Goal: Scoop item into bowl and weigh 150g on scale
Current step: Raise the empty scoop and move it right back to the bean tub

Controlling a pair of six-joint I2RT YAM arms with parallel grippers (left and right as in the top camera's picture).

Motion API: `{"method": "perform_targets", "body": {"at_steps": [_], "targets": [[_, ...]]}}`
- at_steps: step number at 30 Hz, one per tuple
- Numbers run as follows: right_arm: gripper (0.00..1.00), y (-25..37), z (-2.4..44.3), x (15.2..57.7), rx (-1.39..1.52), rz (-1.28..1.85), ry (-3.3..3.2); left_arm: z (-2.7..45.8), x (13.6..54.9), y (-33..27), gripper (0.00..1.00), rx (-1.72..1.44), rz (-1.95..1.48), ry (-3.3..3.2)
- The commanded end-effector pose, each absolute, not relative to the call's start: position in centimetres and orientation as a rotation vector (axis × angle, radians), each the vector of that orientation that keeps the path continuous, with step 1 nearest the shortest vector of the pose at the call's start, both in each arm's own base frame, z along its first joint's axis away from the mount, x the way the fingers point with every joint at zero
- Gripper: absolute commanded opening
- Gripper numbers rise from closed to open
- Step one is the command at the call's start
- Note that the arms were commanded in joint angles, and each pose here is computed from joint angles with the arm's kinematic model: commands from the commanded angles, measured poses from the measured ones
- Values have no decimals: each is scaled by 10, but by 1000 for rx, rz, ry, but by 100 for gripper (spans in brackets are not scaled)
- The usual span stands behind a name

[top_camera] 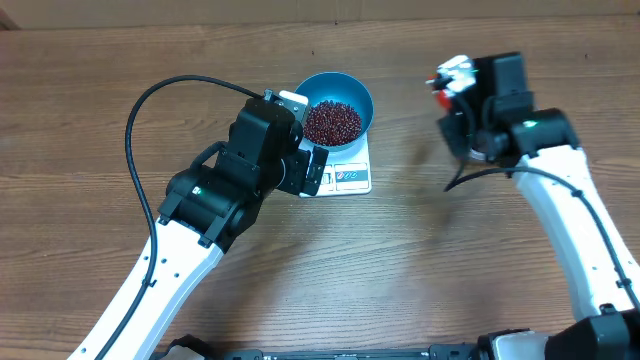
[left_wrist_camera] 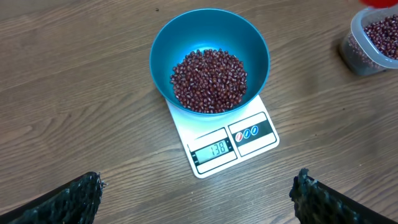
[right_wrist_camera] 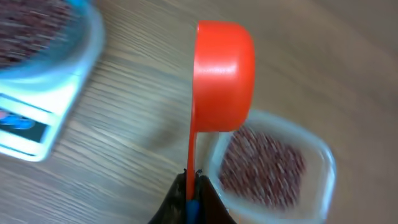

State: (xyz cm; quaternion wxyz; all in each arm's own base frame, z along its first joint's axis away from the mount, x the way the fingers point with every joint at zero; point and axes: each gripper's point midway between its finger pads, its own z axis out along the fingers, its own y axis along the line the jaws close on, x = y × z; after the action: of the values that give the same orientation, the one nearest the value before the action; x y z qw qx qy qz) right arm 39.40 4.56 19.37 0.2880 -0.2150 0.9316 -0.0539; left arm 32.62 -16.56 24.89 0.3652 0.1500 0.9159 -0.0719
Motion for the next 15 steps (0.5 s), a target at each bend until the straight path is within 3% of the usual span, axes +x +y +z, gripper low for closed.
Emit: {"method": "perform_targets", "body": {"at_steps": [1, 9, 15], "targets": [[4, 10, 207, 397, -383, -177, 2506, 262, 326, -167, 100, 401, -198, 2319], [4, -45, 194, 384, -213, -223, 2586, 262, 326, -167, 100, 401, -198, 2319], [4, -53, 164, 369, -188, -209, 2671, 262, 326, -167, 100, 401, -198, 2319]]}}
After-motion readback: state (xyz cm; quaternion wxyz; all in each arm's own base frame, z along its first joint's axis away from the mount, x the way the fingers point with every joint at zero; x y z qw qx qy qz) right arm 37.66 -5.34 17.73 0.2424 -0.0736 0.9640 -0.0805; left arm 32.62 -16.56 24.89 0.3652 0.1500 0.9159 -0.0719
